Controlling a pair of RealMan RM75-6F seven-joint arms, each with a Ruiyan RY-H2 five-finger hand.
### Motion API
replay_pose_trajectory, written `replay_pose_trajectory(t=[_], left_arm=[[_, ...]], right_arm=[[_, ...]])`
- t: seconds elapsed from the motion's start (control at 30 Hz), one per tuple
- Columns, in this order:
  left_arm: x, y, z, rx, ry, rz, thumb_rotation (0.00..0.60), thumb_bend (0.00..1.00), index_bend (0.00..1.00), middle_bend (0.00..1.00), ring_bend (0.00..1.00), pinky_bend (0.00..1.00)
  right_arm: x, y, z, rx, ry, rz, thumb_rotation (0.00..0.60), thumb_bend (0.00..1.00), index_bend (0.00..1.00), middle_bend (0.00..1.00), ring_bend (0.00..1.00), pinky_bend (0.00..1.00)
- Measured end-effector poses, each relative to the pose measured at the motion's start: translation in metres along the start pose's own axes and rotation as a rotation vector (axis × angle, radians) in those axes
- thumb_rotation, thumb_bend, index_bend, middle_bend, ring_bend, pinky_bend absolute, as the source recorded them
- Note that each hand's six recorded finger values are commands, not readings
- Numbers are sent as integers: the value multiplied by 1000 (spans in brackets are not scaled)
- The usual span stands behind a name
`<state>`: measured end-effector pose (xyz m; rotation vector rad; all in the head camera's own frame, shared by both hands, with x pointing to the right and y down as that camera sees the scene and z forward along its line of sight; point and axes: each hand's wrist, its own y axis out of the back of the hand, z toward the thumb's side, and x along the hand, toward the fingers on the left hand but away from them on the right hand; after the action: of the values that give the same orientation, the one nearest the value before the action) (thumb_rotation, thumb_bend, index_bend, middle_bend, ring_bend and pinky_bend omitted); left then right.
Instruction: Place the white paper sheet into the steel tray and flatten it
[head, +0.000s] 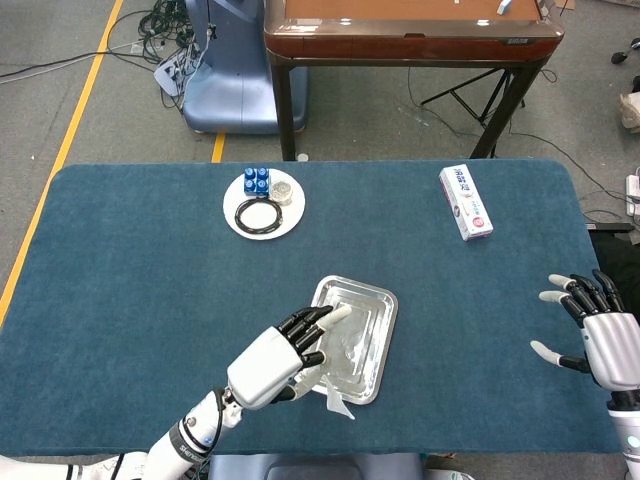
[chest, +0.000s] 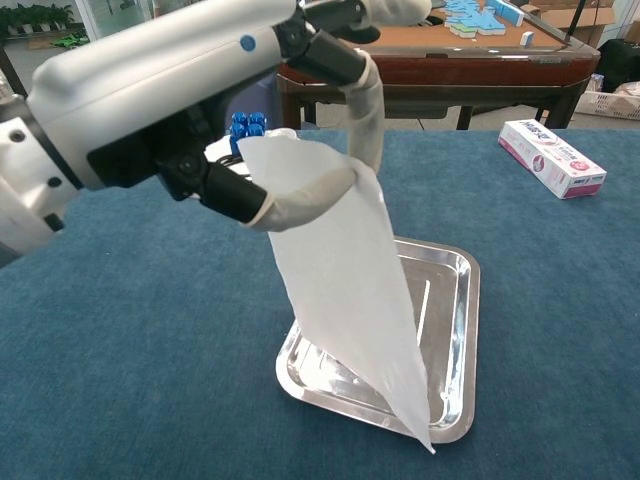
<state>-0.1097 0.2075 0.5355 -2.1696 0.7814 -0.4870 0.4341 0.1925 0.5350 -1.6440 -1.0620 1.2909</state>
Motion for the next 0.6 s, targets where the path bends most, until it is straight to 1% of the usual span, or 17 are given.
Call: replay_pose_trajectory(t=[0.1,0.23,0.47,0.6], left_arm=[[1,-2,1,-10,1,-1,600,452,658,0,0,123],[-1,-10,-4,-12,11,-19,600,452,657,0,0,122],[-6,-27,-21,-18,45,-49,600,452,655,0,0,122],[-10,-33,-32,-16,70,-57,600,452,655,0,0,122]], right_arm=[[0,0,0,0,0,1,600,0,340,228,140,5],[0,0,0,1,1,1,600,0,340,228,140,5],[0,1,0,-1,-1,-4,600,0,340,228,140,5],[0,2,-1,-3,-2,-5,600,0,341,228,140,5]])
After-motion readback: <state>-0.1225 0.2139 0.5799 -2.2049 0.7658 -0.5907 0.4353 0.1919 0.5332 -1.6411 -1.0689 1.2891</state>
